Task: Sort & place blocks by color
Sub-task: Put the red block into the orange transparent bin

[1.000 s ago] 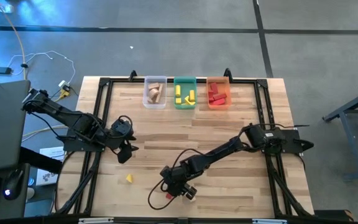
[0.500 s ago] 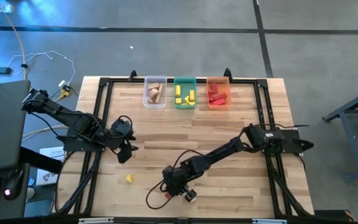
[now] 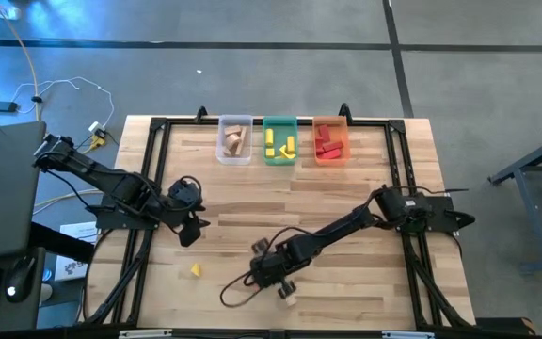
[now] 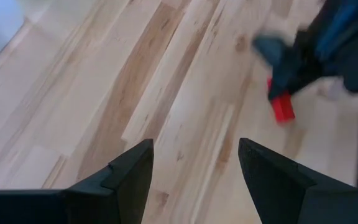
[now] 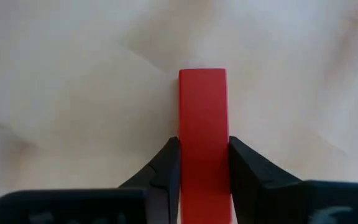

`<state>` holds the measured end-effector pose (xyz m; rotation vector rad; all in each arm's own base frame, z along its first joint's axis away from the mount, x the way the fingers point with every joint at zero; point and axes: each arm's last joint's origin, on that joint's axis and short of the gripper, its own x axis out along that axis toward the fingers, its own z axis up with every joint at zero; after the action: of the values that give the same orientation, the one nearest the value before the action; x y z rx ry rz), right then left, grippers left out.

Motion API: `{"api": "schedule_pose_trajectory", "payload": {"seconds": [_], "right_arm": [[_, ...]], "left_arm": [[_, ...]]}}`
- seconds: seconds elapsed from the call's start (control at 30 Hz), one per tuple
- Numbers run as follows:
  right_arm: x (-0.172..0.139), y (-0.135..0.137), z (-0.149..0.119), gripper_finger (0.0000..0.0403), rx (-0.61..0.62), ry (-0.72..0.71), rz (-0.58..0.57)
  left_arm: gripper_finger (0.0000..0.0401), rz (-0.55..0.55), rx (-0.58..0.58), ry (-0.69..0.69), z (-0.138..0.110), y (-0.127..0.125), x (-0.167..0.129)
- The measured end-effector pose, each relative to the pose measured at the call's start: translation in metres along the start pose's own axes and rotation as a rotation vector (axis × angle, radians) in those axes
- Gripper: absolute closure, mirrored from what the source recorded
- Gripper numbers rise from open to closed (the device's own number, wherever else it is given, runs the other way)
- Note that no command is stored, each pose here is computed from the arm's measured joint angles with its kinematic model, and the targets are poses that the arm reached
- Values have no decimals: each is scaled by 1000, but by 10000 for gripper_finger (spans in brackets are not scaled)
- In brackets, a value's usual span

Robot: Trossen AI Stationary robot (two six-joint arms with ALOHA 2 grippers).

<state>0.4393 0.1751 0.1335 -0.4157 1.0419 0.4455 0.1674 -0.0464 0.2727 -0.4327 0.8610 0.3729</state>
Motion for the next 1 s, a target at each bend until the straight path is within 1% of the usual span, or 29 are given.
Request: {"api": "schedule_pose_trajectory", "payload": {"seconds": [0.13, 0.23, 0.37, 0.67, 0.83, 1.0], "right_arm": [[-16, -10, -3, 326, 53, 66, -172], [-31, -18, -6, 326, 109, 112, -267], [-39, -33, -17, 326, 205, 201, -379], [-51, -74, -44, 326, 437, 335, -652], [-59, -96, -65, 326, 515, 459, -782], [-71, -114, -89, 326, 592, 598, -886]], "left_arm": [[181, 34, 15, 33, -10, 5, 11], [181, 58, 1, 53, -17, 9, 18], [181, 76, -24, 68, -23, 12, 24], [181, 51, -40, 65, -31, 13, 34], [181, 33, -41, 65, -35, 8, 32], [181, 2, -8, 70, -40, 3, 29]]}}
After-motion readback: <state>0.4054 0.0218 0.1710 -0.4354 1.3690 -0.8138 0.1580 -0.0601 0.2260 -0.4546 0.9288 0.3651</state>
